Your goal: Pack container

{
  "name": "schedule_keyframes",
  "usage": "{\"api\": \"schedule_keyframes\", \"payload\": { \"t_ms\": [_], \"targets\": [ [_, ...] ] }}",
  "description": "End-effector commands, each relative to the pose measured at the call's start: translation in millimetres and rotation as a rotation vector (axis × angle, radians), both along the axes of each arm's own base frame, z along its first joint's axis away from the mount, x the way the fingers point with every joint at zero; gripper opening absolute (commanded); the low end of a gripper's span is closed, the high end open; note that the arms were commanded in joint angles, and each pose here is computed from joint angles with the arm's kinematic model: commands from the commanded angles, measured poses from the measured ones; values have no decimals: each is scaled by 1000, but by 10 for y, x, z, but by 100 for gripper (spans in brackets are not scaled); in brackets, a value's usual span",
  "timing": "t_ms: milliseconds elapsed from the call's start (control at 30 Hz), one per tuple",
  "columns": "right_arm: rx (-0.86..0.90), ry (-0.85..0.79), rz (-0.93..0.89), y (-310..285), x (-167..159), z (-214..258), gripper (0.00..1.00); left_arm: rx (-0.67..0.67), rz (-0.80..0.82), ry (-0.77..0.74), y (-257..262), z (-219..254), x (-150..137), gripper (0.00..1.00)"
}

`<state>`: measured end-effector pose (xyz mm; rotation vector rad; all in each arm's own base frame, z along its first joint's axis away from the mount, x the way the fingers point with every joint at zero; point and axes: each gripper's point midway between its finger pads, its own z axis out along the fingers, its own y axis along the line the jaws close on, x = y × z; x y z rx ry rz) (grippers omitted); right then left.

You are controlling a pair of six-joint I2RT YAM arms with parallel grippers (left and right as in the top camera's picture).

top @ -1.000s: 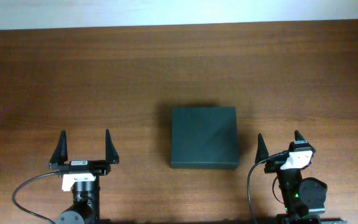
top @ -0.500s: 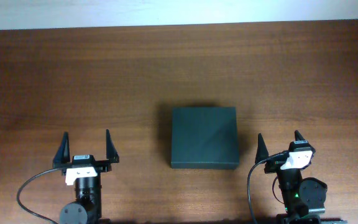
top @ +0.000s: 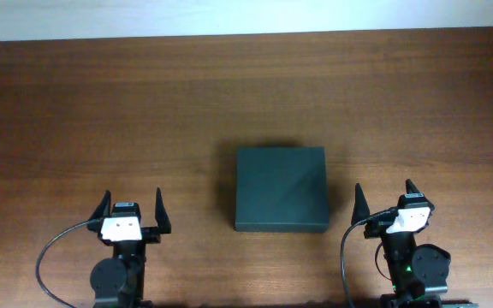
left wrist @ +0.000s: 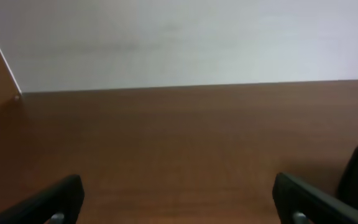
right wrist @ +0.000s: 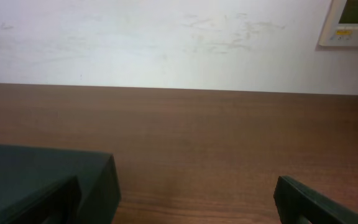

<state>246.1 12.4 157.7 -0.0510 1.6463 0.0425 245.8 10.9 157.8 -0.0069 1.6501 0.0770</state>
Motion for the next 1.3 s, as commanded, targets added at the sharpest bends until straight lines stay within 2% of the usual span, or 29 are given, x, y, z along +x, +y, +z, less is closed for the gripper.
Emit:
{"api": "schedule_keyframes", "payload": {
  "t_ms": [0, 600, 1267],
  "targets": [
    [-6, 0, -10, -23, -3, -15, 99, -28, 8, -2, 14, -13, -3, 99],
    [-6, 0, -10, -23, -3, -15, 99, 61, -30, 3, -38, -16, -1, 99],
    [-6, 0, -10, -23, -3, -15, 99, 60, -29, 3, -37, -16, 0, 99]
  ]
}}
